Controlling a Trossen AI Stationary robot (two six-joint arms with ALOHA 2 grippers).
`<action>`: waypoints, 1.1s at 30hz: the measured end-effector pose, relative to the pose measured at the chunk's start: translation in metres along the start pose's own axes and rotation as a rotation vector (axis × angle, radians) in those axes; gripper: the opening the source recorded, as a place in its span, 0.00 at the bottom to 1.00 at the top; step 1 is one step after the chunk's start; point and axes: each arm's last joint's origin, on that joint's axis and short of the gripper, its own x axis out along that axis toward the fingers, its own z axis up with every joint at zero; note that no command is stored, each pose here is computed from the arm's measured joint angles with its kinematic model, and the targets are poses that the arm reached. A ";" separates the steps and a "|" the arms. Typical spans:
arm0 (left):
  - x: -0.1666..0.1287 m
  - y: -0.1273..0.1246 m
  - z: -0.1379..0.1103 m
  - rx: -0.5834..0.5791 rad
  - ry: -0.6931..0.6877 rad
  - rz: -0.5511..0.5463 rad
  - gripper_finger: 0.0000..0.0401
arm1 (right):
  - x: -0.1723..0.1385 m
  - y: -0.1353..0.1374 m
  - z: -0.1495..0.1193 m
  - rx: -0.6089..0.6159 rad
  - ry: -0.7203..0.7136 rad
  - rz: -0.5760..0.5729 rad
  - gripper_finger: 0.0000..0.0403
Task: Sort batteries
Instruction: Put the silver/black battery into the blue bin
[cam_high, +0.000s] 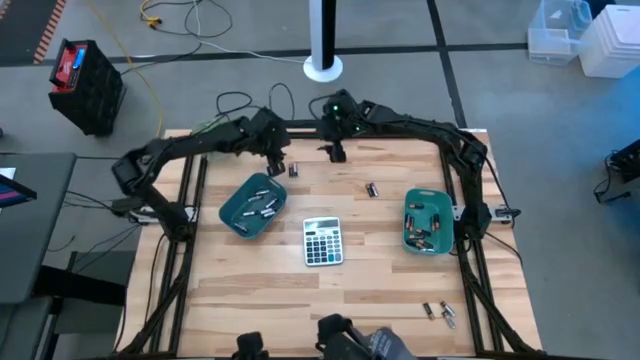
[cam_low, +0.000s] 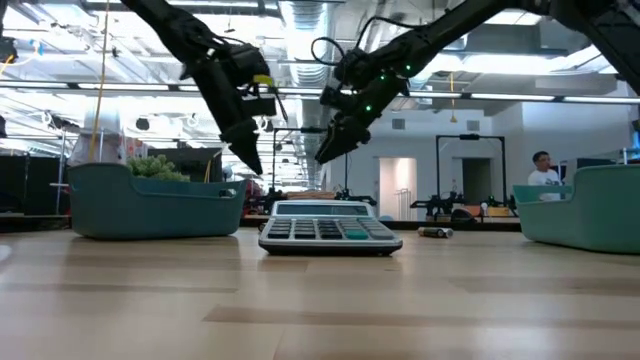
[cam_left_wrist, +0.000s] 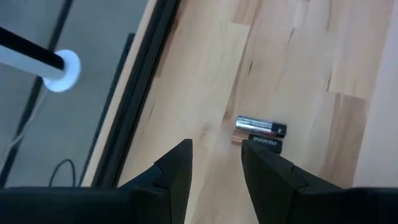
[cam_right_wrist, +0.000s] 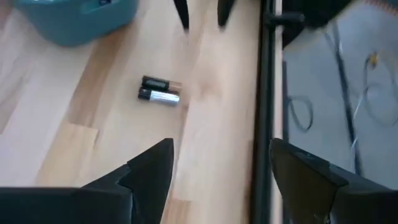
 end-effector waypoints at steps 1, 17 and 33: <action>0.003 0.002 0.003 -0.009 0.005 -0.006 0.33 | -0.001 -0.001 0.000 -0.032 -0.008 0.005 0.69; 0.048 0.018 0.009 -0.217 0.119 -0.091 0.33 | 0.040 -0.023 -0.053 0.052 -0.051 0.107 0.69; 0.054 0.026 -0.005 -0.349 0.213 -0.075 0.33 | 0.075 -0.004 -0.062 -0.079 -0.065 0.220 0.69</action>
